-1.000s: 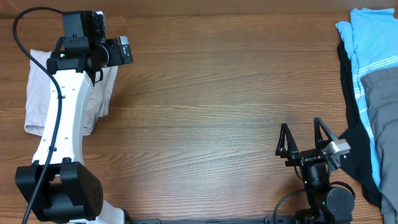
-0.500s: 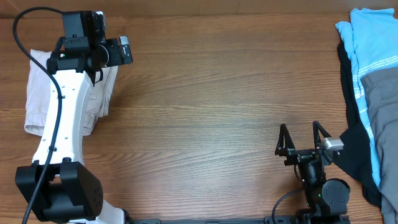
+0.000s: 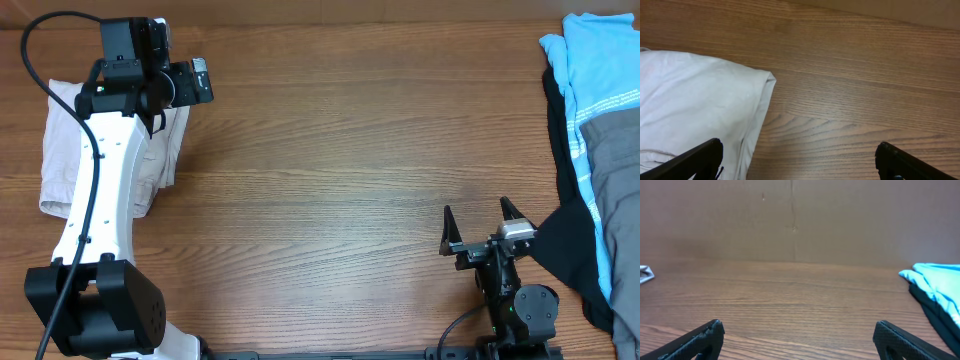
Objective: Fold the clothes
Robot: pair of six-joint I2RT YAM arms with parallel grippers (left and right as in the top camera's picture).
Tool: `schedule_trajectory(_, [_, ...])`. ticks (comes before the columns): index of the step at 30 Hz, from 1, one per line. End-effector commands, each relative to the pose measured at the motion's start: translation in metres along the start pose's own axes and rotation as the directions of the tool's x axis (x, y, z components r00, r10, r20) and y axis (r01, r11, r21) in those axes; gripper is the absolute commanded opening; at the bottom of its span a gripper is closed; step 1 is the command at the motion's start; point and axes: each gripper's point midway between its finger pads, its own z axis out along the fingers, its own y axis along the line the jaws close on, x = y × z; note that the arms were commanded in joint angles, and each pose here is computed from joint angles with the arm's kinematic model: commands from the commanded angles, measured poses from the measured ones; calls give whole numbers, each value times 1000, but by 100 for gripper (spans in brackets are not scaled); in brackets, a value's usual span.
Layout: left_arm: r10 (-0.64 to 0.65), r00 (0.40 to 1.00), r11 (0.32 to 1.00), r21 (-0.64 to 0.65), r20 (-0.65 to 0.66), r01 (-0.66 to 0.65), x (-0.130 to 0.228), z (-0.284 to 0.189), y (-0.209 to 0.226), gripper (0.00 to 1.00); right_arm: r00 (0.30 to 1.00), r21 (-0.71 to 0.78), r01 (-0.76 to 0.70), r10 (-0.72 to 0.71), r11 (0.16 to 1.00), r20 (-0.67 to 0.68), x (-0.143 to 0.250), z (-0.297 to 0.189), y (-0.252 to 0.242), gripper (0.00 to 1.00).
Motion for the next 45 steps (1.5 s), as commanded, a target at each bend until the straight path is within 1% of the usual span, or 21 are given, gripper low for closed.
schedule_trajectory(1, [-15,1000,1000,9,0,15,-1,1,-1,100,999,-3,44,-44,999,5,2,0,0,100])
schedule_trajectory(35, [-15,1000,1000,8,0,15,-1,1,0,100,999,-4,44,-44,999,5,2,0,0,100])
schedule_trajectory(37, [-14,1000,1000,10,20,14,-5,-7,-1,100,999,-4,44,-44,999,5,2,0,0,100])
schedule_trajectory(39, [-9,998,1000,20,63,8,-14,-26,-5,100,999,-4,44,-44,999,5,2,0,0,100])
schedule_trajectory(41, [-1,993,999,34,122,-3,-24,-51,-12,100,999,-4,44,-44,999,5,2,0,0,100])
schedule_trajectory(45, [18,963,996,75,270,-40,-42,-120,-31,100,999,-4,44,-44,999,5,2,0,0,100])
